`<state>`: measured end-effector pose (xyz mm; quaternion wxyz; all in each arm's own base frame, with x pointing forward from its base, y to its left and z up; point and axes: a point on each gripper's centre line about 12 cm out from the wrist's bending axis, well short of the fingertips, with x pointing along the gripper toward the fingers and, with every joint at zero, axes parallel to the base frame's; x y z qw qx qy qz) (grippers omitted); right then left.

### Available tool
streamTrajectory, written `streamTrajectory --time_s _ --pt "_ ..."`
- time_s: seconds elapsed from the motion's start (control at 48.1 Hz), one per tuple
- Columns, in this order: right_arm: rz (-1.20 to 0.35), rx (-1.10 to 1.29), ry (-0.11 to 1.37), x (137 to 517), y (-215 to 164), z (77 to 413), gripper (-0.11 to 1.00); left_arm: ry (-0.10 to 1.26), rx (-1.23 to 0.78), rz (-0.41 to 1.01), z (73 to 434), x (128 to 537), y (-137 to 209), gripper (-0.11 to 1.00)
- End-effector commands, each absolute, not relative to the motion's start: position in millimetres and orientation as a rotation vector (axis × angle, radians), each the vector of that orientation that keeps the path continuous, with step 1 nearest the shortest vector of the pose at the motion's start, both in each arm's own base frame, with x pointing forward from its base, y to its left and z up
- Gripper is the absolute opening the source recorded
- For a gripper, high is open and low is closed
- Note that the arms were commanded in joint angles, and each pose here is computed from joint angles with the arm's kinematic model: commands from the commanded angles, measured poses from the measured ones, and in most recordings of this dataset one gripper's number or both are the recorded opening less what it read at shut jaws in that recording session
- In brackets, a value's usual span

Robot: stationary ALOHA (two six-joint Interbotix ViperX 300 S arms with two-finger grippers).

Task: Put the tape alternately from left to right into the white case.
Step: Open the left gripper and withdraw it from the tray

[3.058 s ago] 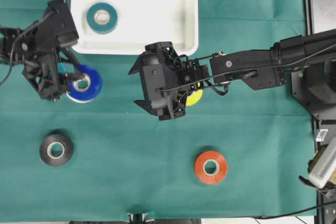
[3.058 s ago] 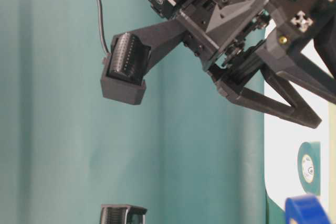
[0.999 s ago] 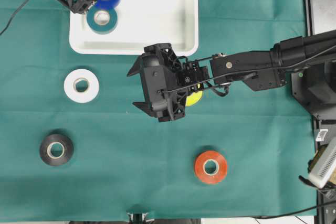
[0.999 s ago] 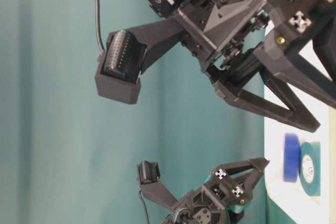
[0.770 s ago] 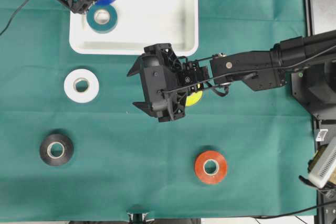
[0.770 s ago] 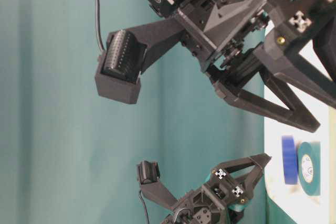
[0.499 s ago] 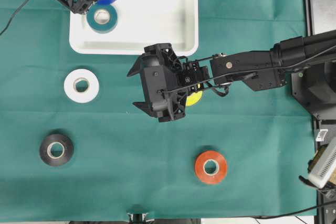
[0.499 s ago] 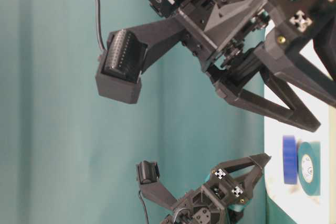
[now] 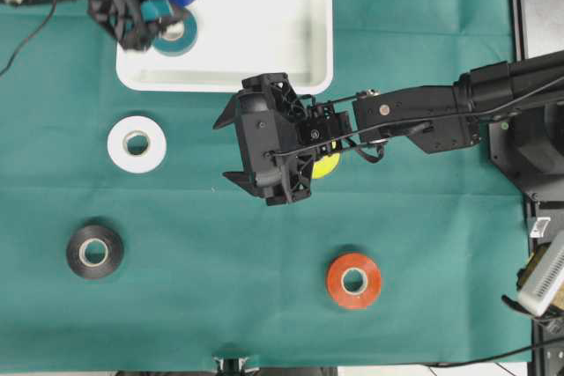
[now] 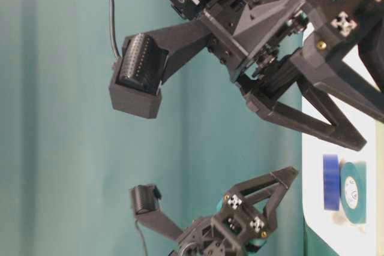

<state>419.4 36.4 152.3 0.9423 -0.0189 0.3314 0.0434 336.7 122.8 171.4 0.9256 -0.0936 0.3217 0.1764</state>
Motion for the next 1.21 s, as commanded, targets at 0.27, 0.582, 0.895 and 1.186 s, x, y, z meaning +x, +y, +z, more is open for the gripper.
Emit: streamTrajectory --time_s 0.27,0.582,0.895,1.186 --pt "0.094 -0.037 0.639 421 39 165 0.63 0.599 -0.127 0.214 195 327 66 0.85" --pt "0.094 -0.037 0.639 421 39 165 0.63 0.578 -0.094 0.112 194 317 30 0.85" --pt "0.094 -0.036 0.638 421 39 165 0.63 0.577 -0.072 0.044 191 310 8 0.85" --pt "0.101 -0.035 0.617 423 41 168 0.63 0.576 -0.072 0.047 191 311 9 0.85"
